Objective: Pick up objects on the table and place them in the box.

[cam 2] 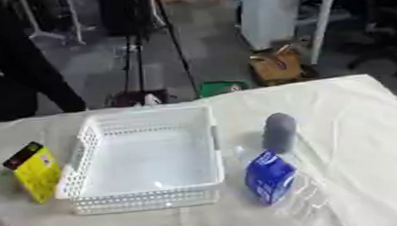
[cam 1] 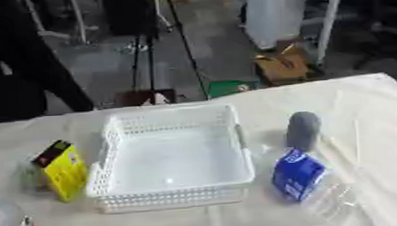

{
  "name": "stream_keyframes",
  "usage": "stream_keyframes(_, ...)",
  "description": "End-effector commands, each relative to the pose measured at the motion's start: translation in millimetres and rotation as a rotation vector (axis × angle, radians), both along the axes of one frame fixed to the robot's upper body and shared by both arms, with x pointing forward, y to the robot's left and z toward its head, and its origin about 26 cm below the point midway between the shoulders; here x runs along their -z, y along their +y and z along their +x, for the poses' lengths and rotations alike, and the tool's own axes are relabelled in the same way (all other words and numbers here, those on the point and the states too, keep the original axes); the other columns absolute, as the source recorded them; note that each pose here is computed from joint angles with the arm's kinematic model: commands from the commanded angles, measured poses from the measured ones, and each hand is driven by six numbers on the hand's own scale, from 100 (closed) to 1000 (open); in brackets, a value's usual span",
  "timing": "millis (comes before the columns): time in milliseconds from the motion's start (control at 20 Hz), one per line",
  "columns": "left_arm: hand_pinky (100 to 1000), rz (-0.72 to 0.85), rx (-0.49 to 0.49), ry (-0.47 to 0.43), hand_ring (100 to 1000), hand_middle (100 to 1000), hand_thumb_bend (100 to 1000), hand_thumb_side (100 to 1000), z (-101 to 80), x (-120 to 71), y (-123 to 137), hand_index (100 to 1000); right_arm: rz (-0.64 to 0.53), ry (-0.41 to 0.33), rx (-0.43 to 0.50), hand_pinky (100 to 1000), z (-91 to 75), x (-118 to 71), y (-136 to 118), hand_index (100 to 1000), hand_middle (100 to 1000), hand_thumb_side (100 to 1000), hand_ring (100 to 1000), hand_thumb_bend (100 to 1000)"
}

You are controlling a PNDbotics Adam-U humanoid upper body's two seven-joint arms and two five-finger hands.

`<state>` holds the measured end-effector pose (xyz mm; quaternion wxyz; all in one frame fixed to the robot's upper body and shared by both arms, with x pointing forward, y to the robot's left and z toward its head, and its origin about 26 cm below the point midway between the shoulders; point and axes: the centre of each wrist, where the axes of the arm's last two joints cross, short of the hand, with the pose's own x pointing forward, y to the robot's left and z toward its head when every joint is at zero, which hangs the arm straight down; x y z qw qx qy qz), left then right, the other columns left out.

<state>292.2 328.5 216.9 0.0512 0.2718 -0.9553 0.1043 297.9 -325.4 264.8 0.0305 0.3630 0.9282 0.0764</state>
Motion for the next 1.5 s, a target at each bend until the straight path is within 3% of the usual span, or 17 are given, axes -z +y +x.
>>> stream_keyframes(50, 857, 0.021, -0.009, -0.092, 911, 956, 100, 795, -4.0, -9.3, 4.9, 991, -0.039, -0.042, 0.013, 811, -5.2, -15.9, -3.7, 900, 784, 1000, 831, 100)
stream_keyframes(500, 897, 0.088, -0.054, -0.031, 952, 980, 100, 795, -8.3, -3.8, 12.4, 1000, -0.096, -0.013, 0.038, 827, -8.8, -26.6, -11.1, 928, 820, 1000, 870, 100)
stream_keyframes(1050, 946, 0.183, -0.098, 0.083, 998, 1000, 100, 805, -13.4, 3.4, 19.8, 1000, -0.151, 0.1, 0.081, 830, -12.9, -28.6, -19.4, 931, 833, 1000, 892, 100)
stream_keyframes(1500, 967, 0.254, -0.165, 0.211, 1000, 1000, 100, 814, -24.1, 17.8, 33.3, 1000, -0.234, 0.215, 0.191, 838, -19.7, -27.5, -32.1, 939, 840, 1000, 906, 100)
